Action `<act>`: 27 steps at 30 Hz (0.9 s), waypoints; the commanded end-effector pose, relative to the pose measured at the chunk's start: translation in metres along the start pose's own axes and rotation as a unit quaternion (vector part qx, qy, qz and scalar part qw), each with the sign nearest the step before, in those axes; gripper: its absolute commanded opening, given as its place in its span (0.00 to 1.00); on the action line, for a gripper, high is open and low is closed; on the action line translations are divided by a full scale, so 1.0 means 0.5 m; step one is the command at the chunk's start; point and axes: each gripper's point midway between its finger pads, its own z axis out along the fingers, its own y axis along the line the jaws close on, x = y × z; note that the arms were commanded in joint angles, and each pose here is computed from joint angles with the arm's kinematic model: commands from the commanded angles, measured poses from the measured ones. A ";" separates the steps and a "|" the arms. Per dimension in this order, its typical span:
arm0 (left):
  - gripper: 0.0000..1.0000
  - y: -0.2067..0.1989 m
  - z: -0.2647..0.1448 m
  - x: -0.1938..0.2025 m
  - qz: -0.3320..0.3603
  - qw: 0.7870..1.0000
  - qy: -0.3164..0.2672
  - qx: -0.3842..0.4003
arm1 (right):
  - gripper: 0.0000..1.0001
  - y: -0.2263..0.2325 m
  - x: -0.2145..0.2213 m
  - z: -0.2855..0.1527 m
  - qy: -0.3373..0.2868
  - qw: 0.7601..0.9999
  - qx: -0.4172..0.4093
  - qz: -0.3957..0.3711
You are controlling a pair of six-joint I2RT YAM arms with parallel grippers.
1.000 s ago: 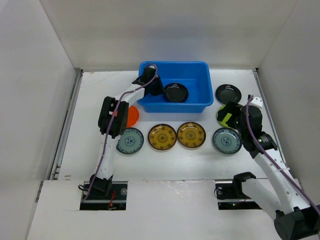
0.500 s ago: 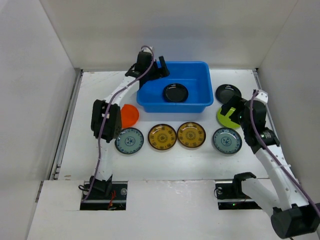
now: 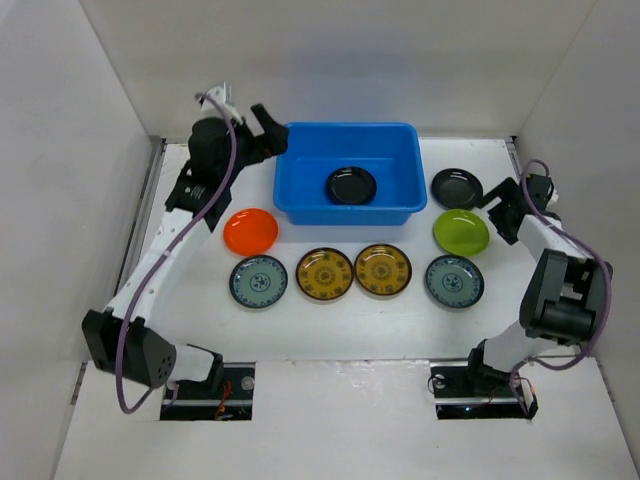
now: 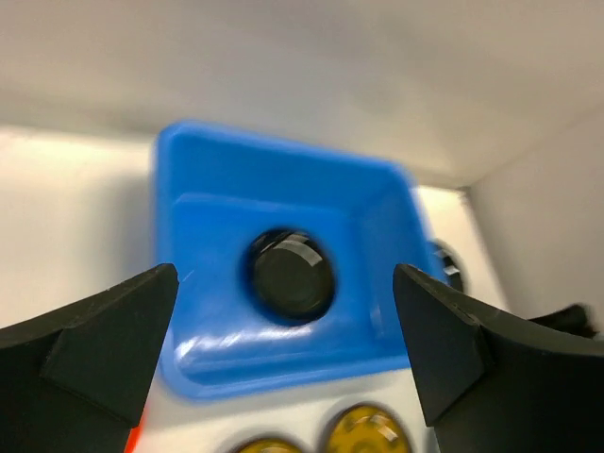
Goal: Place the plates into the plastic bin on the countertop
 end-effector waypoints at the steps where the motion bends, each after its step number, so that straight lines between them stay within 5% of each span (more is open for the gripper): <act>1: 1.00 0.151 -0.040 0.107 0.007 0.993 0.042 -0.112 | 0.98 0.055 -0.109 0.013 -0.048 0.996 -0.060 0.036; 12: 1.00 0.395 -0.236 0.225 -0.027 0.949 0.032 -0.313 | 0.95 0.031 -0.132 0.129 -0.009 0.996 -0.066 0.050; 20: 1.00 0.465 -0.312 0.186 -0.018 0.890 -0.035 -0.454 | 0.92 0.056 -0.133 0.172 0.012 0.995 -0.086 0.058; 27: 1.00 0.463 -0.292 0.198 -0.007 0.886 0.029 -0.463 | 0.87 0.091 -0.114 0.203 0.045 0.991 -0.107 0.070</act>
